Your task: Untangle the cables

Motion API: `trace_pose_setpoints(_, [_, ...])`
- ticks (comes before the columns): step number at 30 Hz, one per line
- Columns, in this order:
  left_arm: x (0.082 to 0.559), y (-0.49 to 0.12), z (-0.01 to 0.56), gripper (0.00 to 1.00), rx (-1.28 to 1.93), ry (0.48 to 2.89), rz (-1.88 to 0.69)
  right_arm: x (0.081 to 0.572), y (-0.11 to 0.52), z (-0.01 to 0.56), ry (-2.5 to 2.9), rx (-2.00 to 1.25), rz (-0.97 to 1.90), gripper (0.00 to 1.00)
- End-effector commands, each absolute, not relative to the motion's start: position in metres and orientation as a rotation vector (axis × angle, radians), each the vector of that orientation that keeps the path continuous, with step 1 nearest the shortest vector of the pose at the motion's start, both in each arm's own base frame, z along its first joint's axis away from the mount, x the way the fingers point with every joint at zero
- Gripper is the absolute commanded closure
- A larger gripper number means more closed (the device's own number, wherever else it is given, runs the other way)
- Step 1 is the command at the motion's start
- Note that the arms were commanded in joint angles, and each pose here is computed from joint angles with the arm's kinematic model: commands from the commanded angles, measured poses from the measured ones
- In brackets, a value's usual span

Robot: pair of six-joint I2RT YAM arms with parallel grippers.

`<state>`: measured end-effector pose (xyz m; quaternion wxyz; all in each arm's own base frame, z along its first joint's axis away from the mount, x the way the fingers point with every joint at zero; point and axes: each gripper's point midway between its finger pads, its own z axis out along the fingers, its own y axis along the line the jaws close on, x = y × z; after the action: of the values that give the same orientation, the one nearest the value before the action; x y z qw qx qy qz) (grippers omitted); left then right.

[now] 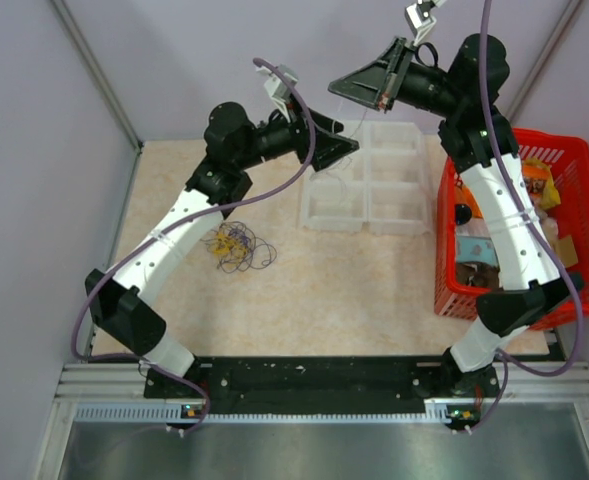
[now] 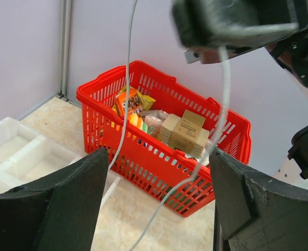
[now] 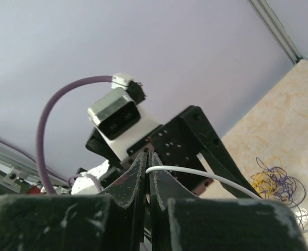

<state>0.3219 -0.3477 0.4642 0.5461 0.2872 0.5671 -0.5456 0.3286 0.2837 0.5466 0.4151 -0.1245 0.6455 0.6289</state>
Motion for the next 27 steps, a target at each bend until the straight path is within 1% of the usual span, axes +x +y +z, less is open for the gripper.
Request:
trace_pose_setpoints(1, [0.321, -0.365, 0.477, 0.20, 0.724, 1.268, -1.313, 0.302, 0.275, 0.582, 1.500, -0.349, 1.629, 1.00])
trace_pose_setpoints(4, [0.327, -0.372, 0.469, 0.24, 0.720, 1.287, -1.304, 0.297, 0.276, 0.589, 1.484, -0.351, 1.673, 1.00])
trace_pose_setpoints(7, [0.339, -0.371, 0.467, 0.33, 0.690, 1.291, -1.253, 0.293, 0.275, 0.588, 1.483, -0.345, 1.703, 1.00])
trace_pose_setpoints(9, [0.347, -0.368, 0.467, 0.35, 0.655, 1.295, -1.206, 0.290, 0.274, 0.588, 1.480, -0.344, 1.709, 1.00])
trace_pose_setpoints(10, [0.350, -0.365, 0.467, 0.34, 0.642, 1.295, -1.186, 0.291, 0.274, 0.588, 1.480, -0.341, 1.709, 1.00])
trace_pose_setpoints(12, [0.352, -0.363, 0.468, 0.23, 0.629, 1.293, -1.162, 0.289, 0.274, 0.588, 1.484, -0.342, 1.721, 1.00])
trace_pose_setpoints(14, [0.354, -0.359, 0.467, 0.17, 0.605, 1.299, -1.138, 0.287, 0.275, 0.587, 1.487, -0.342, 1.729, 1.00])
trace_pose_setpoints(15, [0.354, -0.356, 0.466, 0.16, 0.597, 1.292, -1.122, 0.288, 0.274, 0.587, 1.489, -0.335, 1.729, 1.00])
trace_pose_setpoints(17, [0.361, -0.354, 0.457, 0.16, 0.586, 1.326, -1.059, 0.287, 0.274, 0.589, 1.486, -0.325, 1.740, 1.00])
trace_pose_setpoints(20, [0.362, -0.345, 0.457, 0.22, 0.586, 1.340, -0.976, 0.289, 0.274, 0.593, 1.481, -0.315, 1.749, 1.00])
trace_pose_setpoints(21, [0.361, -0.340, 0.459, 0.22, 0.570, 1.336, -0.959, 0.289, 0.273, 0.595, 1.476, -0.310, 1.748, 1.00])
trace_pose_setpoints(23, [0.350, -0.340, 0.466, 0.17, 0.577, 1.275, -1.011, 0.289, 0.275, 0.594, 1.488, -0.303, 1.766, 1.00])
trace_pose_setpoints(24, [0.347, -0.347, 0.468, 0.18, 0.601, 1.257, -1.047, 0.288, 0.275, 0.596, 1.471, -0.313, 1.772, 1.00])
trace_pose_setpoints(27, [0.343, -0.371, 0.477, 0.24, 0.684, 1.231, -1.190, 0.289, 0.275, 0.596, 1.457, -0.296, 1.797, 1.00])
